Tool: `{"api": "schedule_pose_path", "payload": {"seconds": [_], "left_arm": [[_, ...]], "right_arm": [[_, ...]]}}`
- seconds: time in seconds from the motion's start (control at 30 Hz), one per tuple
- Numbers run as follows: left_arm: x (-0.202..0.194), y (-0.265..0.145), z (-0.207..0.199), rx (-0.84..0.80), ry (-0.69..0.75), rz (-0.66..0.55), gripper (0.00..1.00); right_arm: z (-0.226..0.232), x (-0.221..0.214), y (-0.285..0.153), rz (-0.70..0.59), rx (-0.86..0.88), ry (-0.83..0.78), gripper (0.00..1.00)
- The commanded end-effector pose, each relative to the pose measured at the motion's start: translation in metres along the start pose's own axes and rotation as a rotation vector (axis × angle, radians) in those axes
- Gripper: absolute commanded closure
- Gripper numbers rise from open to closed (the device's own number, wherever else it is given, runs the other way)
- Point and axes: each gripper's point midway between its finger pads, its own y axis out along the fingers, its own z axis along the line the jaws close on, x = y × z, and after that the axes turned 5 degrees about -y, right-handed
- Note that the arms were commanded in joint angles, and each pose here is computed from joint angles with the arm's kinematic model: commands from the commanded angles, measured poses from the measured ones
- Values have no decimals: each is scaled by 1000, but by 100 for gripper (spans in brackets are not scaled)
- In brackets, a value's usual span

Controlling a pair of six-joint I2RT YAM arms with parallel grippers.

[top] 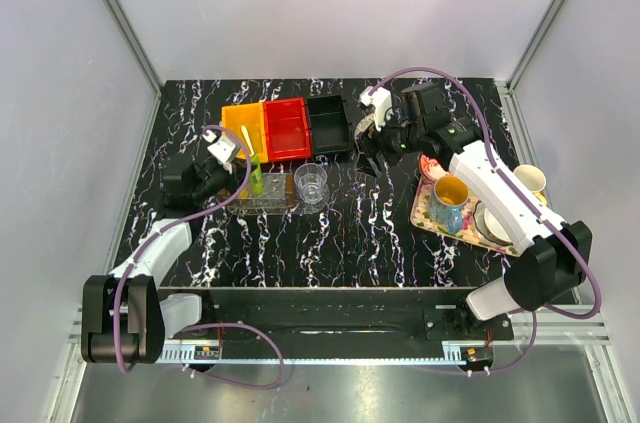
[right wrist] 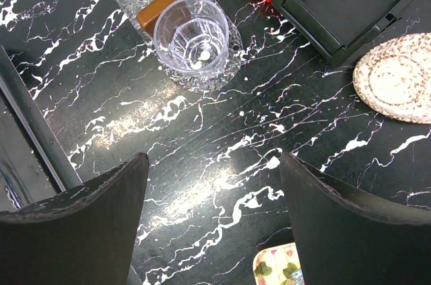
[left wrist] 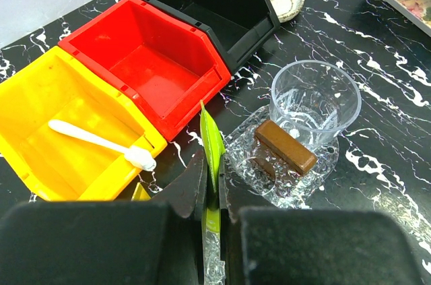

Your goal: Prepare toiletry sets of a toothbrush and toothpaste on the tray

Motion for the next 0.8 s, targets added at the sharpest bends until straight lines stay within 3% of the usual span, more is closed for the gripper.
{"api": "schedule_pose_path", "payload": {"seconds": [0.0,0.77], "left_arm": [[17,2,3,-14,83,-65,100],[3,4,1,-18,82,-68,100]], "right_arm": [[-2,9,-1,-40,-1,-9,16],[-2,6,2,-34,2,-2,16]]}}
